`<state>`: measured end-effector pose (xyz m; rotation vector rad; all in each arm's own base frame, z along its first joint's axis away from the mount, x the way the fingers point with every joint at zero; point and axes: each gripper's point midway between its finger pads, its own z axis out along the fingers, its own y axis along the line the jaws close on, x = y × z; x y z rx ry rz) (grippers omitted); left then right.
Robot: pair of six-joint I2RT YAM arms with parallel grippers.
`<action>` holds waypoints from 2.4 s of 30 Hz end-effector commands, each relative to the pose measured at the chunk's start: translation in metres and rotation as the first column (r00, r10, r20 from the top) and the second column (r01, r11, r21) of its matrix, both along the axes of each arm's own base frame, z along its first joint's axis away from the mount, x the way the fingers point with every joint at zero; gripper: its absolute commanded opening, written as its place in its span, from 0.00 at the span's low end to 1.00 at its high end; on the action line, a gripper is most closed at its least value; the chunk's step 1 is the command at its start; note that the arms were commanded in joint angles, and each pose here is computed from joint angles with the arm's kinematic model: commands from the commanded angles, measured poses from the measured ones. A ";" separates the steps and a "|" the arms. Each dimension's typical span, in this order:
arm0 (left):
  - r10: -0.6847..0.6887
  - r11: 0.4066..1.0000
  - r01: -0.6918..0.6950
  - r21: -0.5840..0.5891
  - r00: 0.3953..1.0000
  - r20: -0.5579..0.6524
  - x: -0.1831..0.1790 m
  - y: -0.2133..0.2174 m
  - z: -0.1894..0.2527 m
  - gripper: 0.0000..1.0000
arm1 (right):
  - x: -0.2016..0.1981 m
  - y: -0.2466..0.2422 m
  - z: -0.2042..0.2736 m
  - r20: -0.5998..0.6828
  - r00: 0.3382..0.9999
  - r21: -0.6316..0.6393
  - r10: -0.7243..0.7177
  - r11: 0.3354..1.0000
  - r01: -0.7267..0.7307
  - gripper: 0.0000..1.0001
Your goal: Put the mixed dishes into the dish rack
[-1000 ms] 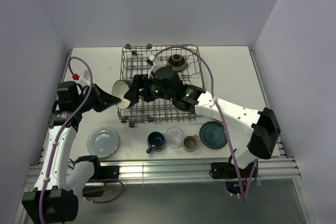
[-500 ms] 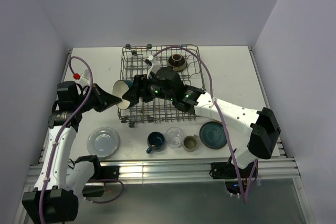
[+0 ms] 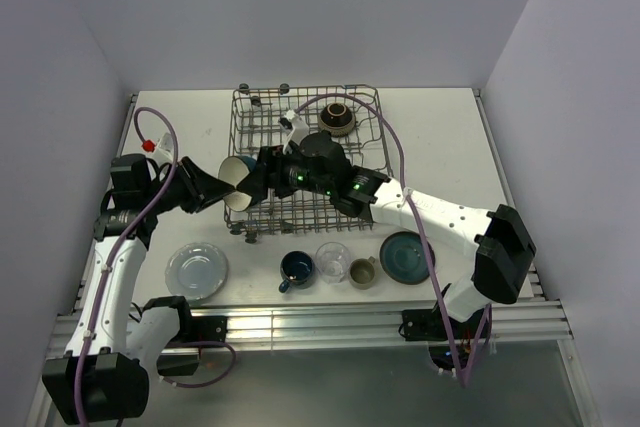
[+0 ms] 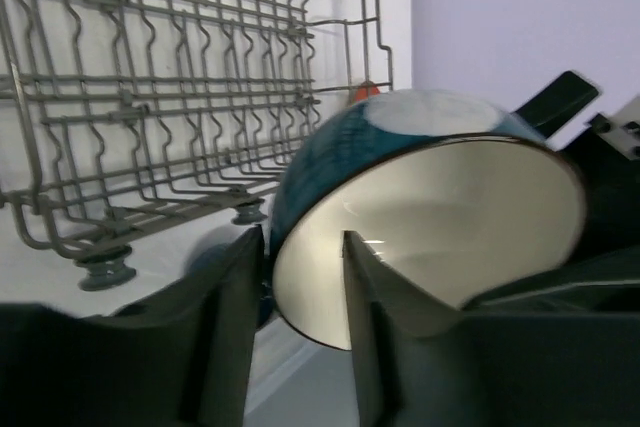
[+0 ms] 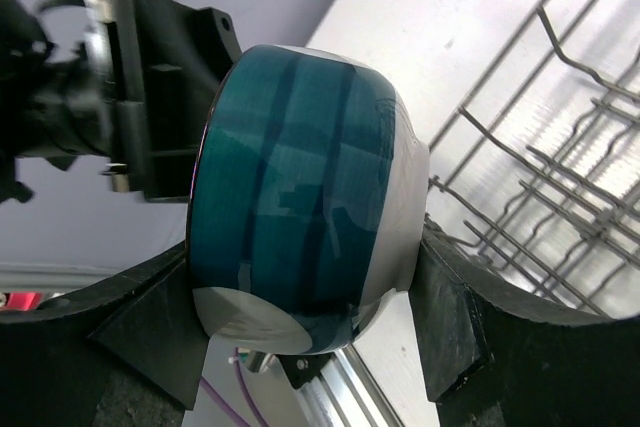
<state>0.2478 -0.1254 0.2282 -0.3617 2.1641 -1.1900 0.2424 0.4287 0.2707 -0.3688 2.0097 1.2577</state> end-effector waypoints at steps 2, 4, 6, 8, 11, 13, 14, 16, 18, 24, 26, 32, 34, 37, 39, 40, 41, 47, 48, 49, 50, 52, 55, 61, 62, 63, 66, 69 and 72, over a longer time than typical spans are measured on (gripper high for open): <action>-0.037 0.999 0.039 -0.026 0.995 0.091 0.002 -0.004 0.024 0.49 | 0.005 -0.007 0.028 0.059 0.998 0.056 -0.036 0.998 0.032 0.00; -0.031 0.999 0.033 -0.020 0.996 0.084 0.003 -0.002 0.022 0.54 | 0.006 -0.010 0.027 0.054 0.998 0.057 -0.041 0.998 0.038 0.00; -0.033 0.999 0.035 -0.017 0.996 0.082 0.003 -0.002 0.020 0.58 | 0.007 -0.010 0.027 0.052 0.998 0.060 -0.045 0.997 0.042 0.00; -0.027 0.999 0.028 -0.018 0.997 0.074 0.003 -0.001 0.017 0.60 | 0.008 -0.011 0.026 0.051 0.998 0.059 -0.047 0.997 0.044 0.00; -0.026 1.000 0.027 -0.015 0.997 0.069 0.004 0.000 0.015 0.61 | 0.009 -0.013 0.026 0.051 0.997 0.058 -0.056 0.997 0.053 0.00; -0.021 1.000 0.021 -0.010 0.998 0.062 0.004 0.001 0.012 0.62 | 0.010 -0.014 0.025 0.050 0.997 0.050 -0.059 0.997 0.057 0.00; -0.012 1.000 0.012 -0.003 0.998 0.058 0.005 0.003 0.010 0.62 | 0.012 -0.015 0.025 0.052 0.996 0.046 -0.069 0.997 0.067 0.00; 0.001 1.000 -0.002 0.013 0.999 0.049 0.006 0.006 0.007 0.63 | 0.015 -0.015 0.025 0.055 0.996 0.034 -0.076 0.997 0.074 0.00; 0.028 0.999 -0.030 0.040 0.998 0.049 0.008 0.011 0.004 0.64 | 0.020 -0.016 0.024 0.058 0.994 0.023 -0.089 0.996 0.088 0.00; 0.132 0.982 -0.138 0.131 0.990 0.055 0.015 0.034 -0.001 0.65 | 0.043 -0.021 0.022 0.074 0.990 -0.007 -0.121 0.993 0.122 0.00; 0.160 0.975 -0.167 0.148 0.985 0.062 0.016 0.040 0.002 0.66 | 0.053 -0.024 0.015 0.077 0.988 -0.045 -0.137 0.989 0.141 0.00; 0.177 0.968 -0.194 0.157 0.978 0.111 0.014 0.044 0.017 0.65 | 0.111 -0.041 0.008 0.131 0.968 -0.128 -0.216 0.964 0.232 0.00; 0.174 0.970 -0.190 0.150 0.978 0.116 0.013 0.042 0.018 0.65 | 0.134 -0.051 0.013 0.170 0.952 -0.147 -0.256 0.948 0.281 0.00; 0.172 0.972 -0.188 0.143 0.978 0.116 0.012 0.042 0.015 0.65 | 0.163 -0.055 0.010 0.224 0.932 -0.193 -0.284 0.925 0.328 0.00; 0.168 0.973 -0.185 0.139 0.978 0.122 0.013 0.041 0.014 0.64 | 0.183 -0.055 0.010 0.279 0.912 -0.222 -0.301 0.904 0.366 0.00; 0.168 0.974 -0.182 0.138 0.979 0.112 0.013 0.041 0.010 0.64 | 0.189 -0.056 0.007 0.295 0.905 -0.243 -0.305 0.892 0.380 0.00; 0.166 0.974 -0.180 0.139 0.980 0.110 0.013 0.040 0.008 0.64 | 0.202 -0.058 -0.008 0.311 0.895 -0.286 -0.321 0.866 0.410 0.00; 0.149 0.979 -0.160 0.129 0.984 0.096 0.018 0.038 -0.006 0.64 | 0.257 -0.062 -0.006 0.503 0.807 -0.395 -0.309 0.748 0.533 0.00; 0.147 0.980 -0.157 0.126 0.986 0.085 0.017 0.038 -0.011 0.64 | 0.263 -0.064 -0.010 0.518 0.801 -0.419 -0.300 0.727 0.544 0.00; 0.147 0.979 -0.158 0.125 0.985 0.091 0.019 0.038 -0.013 0.64 | 0.271 -0.063 -0.028 0.522 0.803 -0.457 -0.287 0.701 0.548 0.00; 0.141 0.982 -0.151 0.116 0.986 0.087 0.019 0.037 -0.014 0.64 | 0.278 -0.063 -0.019 0.558 0.782 -0.456 -0.278 0.684 0.569 0.00; 0.136 0.984 -0.144 0.109 0.988 0.075 0.019 0.035 -0.021 0.64 | 0.290 -0.070 -0.033 0.594 0.760 -0.501 -0.262 0.619 0.605 0.00; 0.125 0.988 -0.131 0.080 0.990 0.072 0.019 0.031 -0.024 0.63 | 0.304 -0.074 -0.039 0.644 0.728 -0.521 -0.236 0.561 0.643 0.00; 0.121 0.991 -0.125 0.043 0.989 0.089 0.020 0.028 -0.019 0.63 | 0.321 -0.081 -0.066 0.748 0.655 -0.579 -0.104 0.381 0.721 0.00; 0.118 0.992 -0.122 0.042 0.989 0.093 0.020 0.027 -0.018 0.63 | 0.324 -0.081 -0.064 0.766 0.640 -0.584 -0.062 0.350 0.733 0.00; 0.114 0.992 -0.118 0.040 0.989 0.093 0.019 0.027 -0.018 0.63 | 0.326 -0.079 -0.065 0.776 0.629 -0.581 -0.045 0.337 0.741 0.00; 0.111 0.993 -0.114 0.032 0.988 0.105 0.017 0.025 -0.014 0.63 | 0.332 -0.073 -0.078 0.798 0.603 -0.581 0.021 0.293 0.759 0.00; 0.104 0.994 -0.107 0.023 0.988 0.111 0.016 0.024 -0.013 0.63 | 0.335 -0.068 -0.080 0.816 0.574 -0.569 0.065 0.260 0.780 0.00; 0.095 0.995 -0.098 0.024 0.990 0.107 0.014 0.023 -0.015 0.63 | 0.339 -0.062 -0.096 0.819 0.560 -0.574 0.129 0.206 0.793 0.00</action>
